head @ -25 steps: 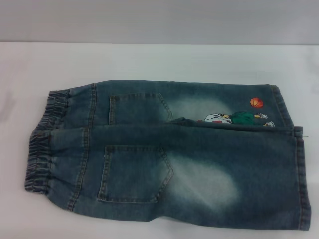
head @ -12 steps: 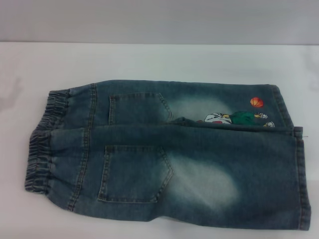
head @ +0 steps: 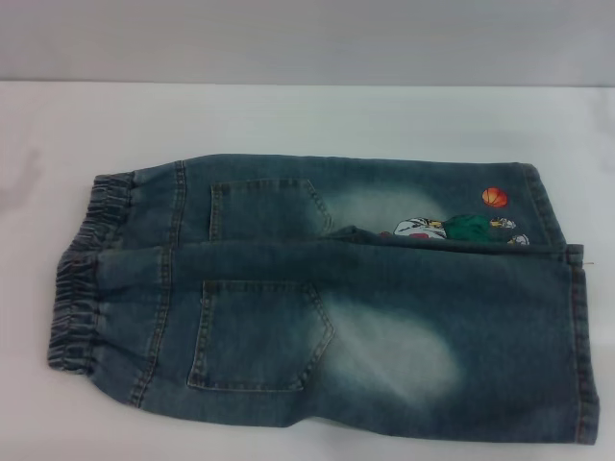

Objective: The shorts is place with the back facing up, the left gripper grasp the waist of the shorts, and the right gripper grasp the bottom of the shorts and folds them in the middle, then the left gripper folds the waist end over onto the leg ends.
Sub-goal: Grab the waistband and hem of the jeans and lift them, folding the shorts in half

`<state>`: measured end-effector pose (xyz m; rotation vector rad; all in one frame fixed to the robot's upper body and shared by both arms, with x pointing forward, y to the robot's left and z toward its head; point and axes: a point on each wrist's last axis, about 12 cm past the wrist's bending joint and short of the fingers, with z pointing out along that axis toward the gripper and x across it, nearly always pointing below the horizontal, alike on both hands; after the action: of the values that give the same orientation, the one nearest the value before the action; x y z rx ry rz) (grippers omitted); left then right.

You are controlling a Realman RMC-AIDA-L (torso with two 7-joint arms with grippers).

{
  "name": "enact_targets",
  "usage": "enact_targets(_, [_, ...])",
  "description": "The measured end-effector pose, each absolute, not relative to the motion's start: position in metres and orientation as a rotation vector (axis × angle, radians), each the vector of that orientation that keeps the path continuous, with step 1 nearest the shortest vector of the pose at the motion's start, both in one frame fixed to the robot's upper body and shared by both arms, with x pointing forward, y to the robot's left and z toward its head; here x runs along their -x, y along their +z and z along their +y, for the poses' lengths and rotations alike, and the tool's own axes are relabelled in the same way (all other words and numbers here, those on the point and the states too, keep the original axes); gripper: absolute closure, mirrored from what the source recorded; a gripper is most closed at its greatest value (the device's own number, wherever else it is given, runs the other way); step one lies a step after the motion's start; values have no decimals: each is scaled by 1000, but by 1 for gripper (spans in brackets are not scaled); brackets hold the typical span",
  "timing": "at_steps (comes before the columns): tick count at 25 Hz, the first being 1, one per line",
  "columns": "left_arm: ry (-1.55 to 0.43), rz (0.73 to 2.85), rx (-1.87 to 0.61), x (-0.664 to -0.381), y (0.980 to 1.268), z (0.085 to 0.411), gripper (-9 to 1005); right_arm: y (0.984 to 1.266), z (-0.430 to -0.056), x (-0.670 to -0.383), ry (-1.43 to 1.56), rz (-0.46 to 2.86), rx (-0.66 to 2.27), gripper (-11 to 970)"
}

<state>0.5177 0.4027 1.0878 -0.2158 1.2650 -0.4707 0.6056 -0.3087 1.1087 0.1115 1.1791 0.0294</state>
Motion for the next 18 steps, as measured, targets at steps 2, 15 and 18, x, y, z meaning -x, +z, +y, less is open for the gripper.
enact_targets(2, [-604,1305,223,-523,1097,412,163,1110,-308,-606,31,1177,-110,289])
enact_targets(15, [-1057,1781,65,-539,1152,442,162,1104,-310,-601,23,1193,-114,290])
enact_targets(18, [-1103,1919,5,-535,1165,445,162,1103,-310,-601,22,1197,-116,290])
